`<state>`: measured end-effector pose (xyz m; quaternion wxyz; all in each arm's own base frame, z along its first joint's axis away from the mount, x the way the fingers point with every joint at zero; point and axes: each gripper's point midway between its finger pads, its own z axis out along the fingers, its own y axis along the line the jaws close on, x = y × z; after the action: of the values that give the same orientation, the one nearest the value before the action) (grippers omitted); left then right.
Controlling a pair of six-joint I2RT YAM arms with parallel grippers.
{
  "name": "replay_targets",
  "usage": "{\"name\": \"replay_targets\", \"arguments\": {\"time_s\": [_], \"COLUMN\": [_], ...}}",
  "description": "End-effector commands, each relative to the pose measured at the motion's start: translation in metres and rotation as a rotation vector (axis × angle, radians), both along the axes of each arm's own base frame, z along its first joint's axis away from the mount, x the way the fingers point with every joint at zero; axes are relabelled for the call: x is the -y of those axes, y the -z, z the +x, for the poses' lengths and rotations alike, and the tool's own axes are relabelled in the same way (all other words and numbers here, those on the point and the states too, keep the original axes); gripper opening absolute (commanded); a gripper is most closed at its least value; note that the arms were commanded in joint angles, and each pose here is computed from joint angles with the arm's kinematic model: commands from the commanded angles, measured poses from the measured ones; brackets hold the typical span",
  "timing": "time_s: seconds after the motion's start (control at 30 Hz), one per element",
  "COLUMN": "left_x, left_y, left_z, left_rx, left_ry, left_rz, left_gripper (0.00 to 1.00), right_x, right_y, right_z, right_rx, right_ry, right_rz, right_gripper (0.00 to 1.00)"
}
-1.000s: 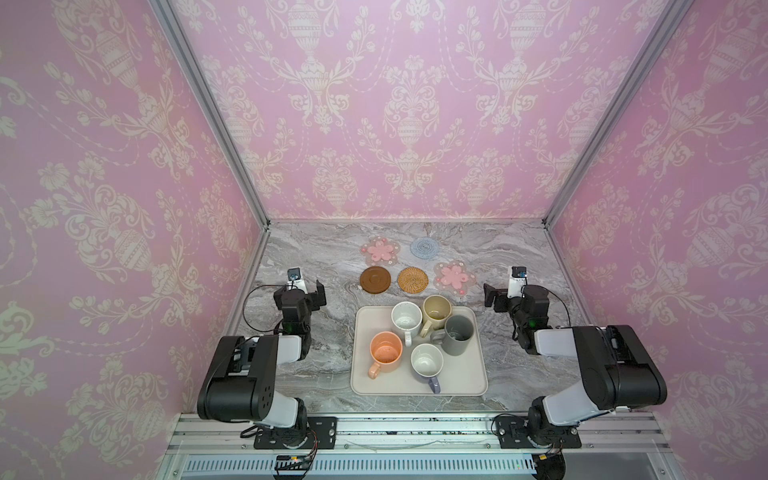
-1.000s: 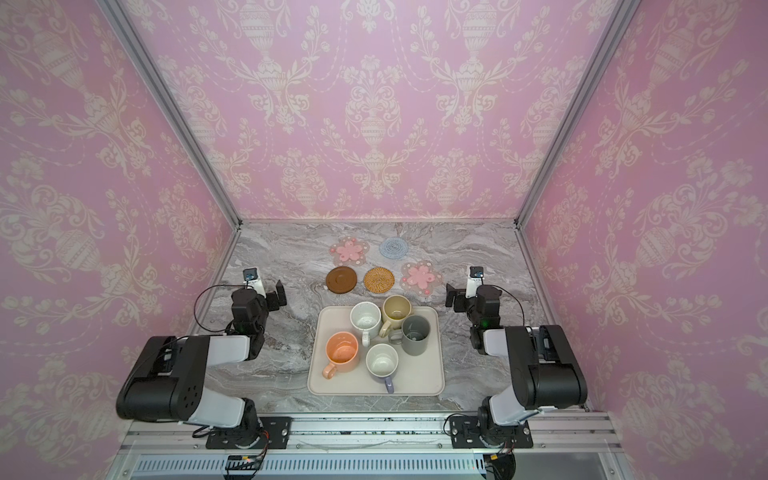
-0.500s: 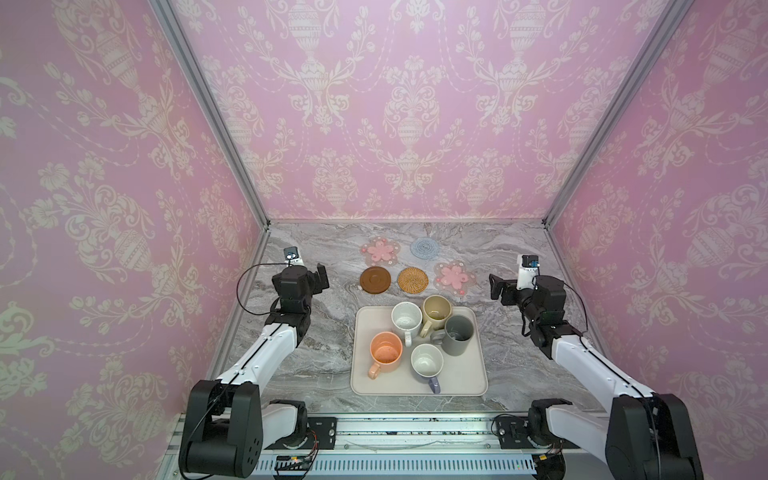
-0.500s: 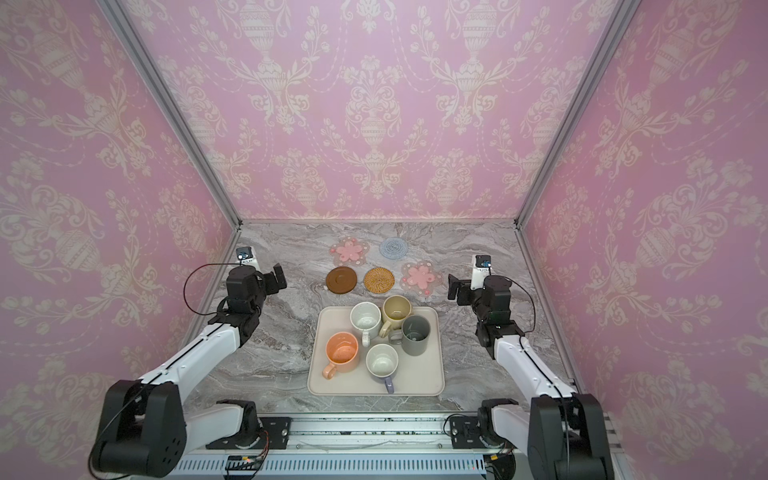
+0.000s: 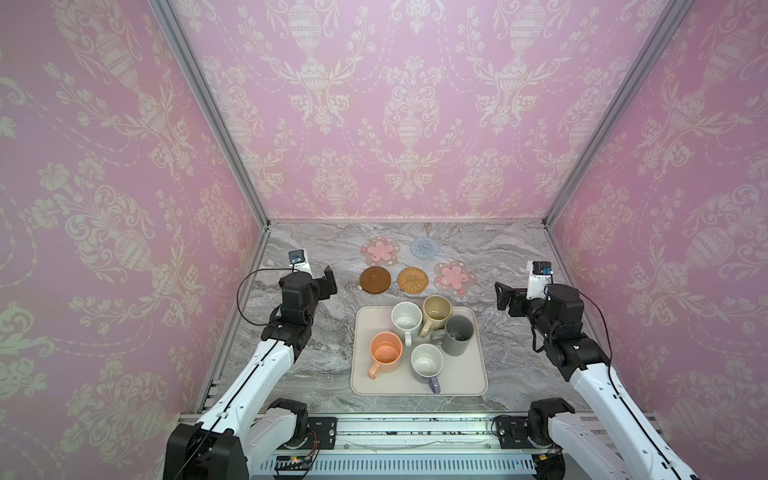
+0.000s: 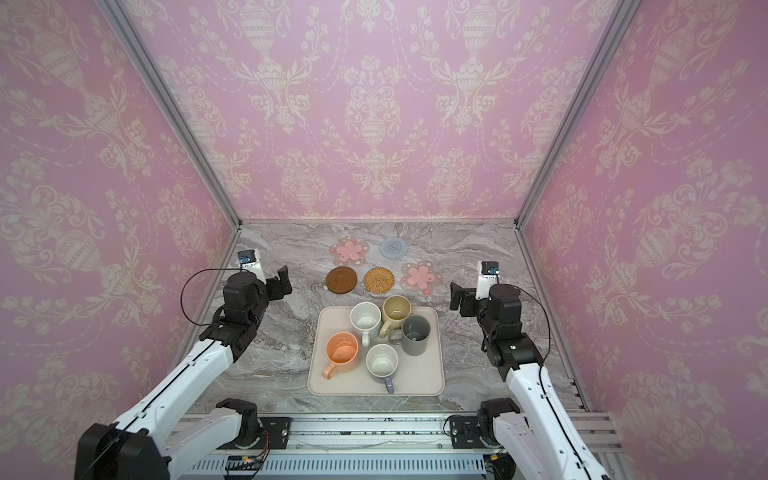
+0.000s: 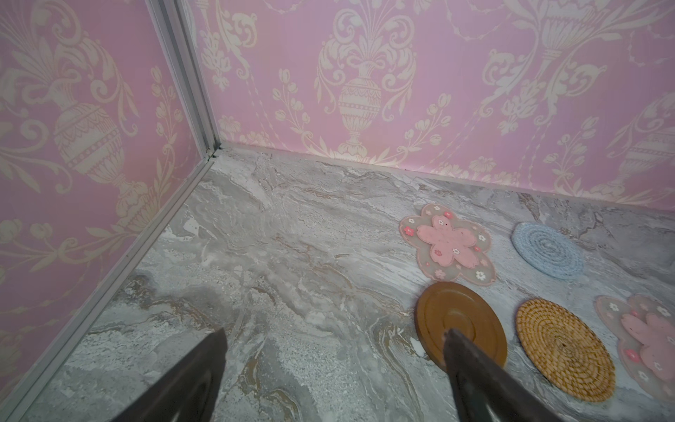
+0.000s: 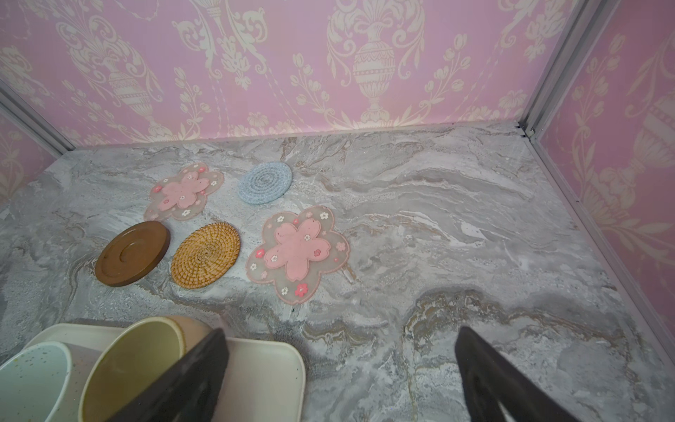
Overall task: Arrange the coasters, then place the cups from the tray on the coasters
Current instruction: 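Raise left gripper over brown wooden coaster while right gripper nears woven coaster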
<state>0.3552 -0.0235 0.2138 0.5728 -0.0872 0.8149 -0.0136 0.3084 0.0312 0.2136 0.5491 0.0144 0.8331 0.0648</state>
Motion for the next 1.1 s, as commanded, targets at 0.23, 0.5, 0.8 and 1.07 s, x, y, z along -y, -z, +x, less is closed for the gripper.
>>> {"name": "replay_targets", "arguments": {"time_s": [0.23,0.5,0.8,1.07], "left_x": [0.036,0.060,0.073,0.103], "left_y": [0.013,0.016,0.019,0.018], "left_z": [-0.019,-0.001,0.031,0.058], "left_rx": [-0.058,-0.124,-0.163,-0.158], "left_ry": [0.132,0.187,0.123,0.243], "left_rz": [-0.106,-0.081,-0.074,-0.051], "left_gripper": [0.65,0.23,0.00,0.00], "right_x": [-0.011,-0.015,-0.023,-0.029], "right_y": [0.008,0.009,0.007,0.007], "right_z": [-0.018,-0.017,-0.005,0.011], "right_rx": [-0.127,-0.164,-0.180,-0.183], "right_ry": [-0.017,-0.023,-0.064,-0.080], "right_rz": [0.003,0.014,0.000,-0.008], "right_gripper": [0.99,0.99,1.00,1.00]}}
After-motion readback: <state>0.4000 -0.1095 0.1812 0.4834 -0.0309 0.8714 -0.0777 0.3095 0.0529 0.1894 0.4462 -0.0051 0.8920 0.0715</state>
